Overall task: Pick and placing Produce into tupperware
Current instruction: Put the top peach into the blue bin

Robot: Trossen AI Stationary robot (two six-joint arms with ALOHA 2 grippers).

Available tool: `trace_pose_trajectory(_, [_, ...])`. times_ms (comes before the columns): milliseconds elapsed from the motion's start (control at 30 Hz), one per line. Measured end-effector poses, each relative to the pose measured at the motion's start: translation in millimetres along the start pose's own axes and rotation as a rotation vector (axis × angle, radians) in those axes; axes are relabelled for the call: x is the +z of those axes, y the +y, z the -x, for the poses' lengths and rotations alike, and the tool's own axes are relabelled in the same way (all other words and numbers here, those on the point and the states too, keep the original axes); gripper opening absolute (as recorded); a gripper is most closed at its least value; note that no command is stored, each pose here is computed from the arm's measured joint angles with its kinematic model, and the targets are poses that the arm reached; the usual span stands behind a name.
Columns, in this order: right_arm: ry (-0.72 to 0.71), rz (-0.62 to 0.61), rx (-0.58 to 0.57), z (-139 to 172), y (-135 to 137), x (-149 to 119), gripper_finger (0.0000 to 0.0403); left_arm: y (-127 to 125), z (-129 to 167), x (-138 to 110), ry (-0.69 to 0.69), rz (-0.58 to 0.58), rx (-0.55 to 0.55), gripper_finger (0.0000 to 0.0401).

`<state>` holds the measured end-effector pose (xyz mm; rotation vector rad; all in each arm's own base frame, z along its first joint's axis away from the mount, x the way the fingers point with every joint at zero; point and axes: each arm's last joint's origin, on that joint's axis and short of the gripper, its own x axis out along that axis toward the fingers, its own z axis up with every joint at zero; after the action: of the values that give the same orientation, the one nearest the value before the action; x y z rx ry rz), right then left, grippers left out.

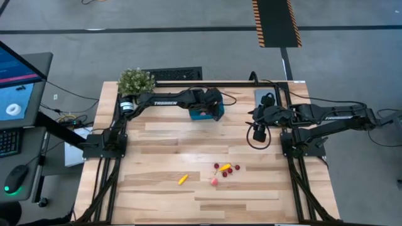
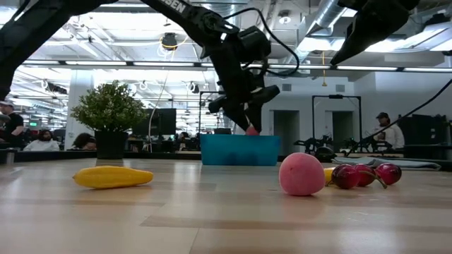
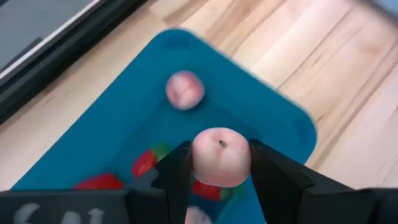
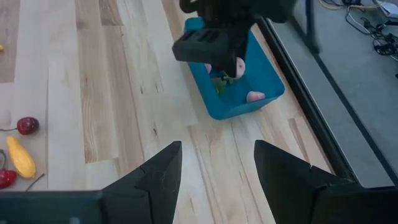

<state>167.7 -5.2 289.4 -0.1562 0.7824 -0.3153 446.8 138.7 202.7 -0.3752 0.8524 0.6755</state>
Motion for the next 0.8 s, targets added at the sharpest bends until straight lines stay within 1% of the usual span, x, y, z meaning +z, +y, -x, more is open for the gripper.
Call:
trace_pose_trajectory(133, [0.000, 0.001, 0.000, 0.0, 0.0, 0.0, 0.0225, 1.1, -3.5, -3.2, -0.005, -0.003, 0.007, 0.0139])
trace_pose_trajectory(433, [-0.001, 0.000, 0.000, 0.1, 0.0, 0.0, 0.0225, 10.7, -5.9, 1.8, -0.028, -0.003, 0.044, 0.0139])
trace_pose_trajectory(500, [-0.001, 0.000, 0.000, 0.1, 0.0, 0.0, 0.0225, 11.0, -13.4, 0.7, -0.030, -0.009, 0.046, 0.0139])
trace_pose_trajectory(567, [0.000, 0.000, 0.000, 0.1, 0.0, 0.0, 0.0225, 11.7, -21.7, -4.6, 0.008, -0.014, 0.030, 0.0139])
trace_pose_trajectory(633, [0.000, 0.000, 0.000, 0.1, 0.0, 0.0, 0.0225, 9.5, -30.7, -6.5, 0.010, -0.003, -0.009, 0.0139])
trace_pose_trajectory(700, [-0.001, 0.000, 0.000, 0.1, -0.1, 0.0, 0.0225, 8.6, -36.5, -11.5, 0.034, -0.006, -0.004, 0.0139])
trace_pose_trajectory(800, [0.000, 0.006, 0.000, 0.1, 0.0, -0.1, 0.0225, 7.8, -38.5, -12.8, 0.030, 0.007, 0.012, 0.0139])
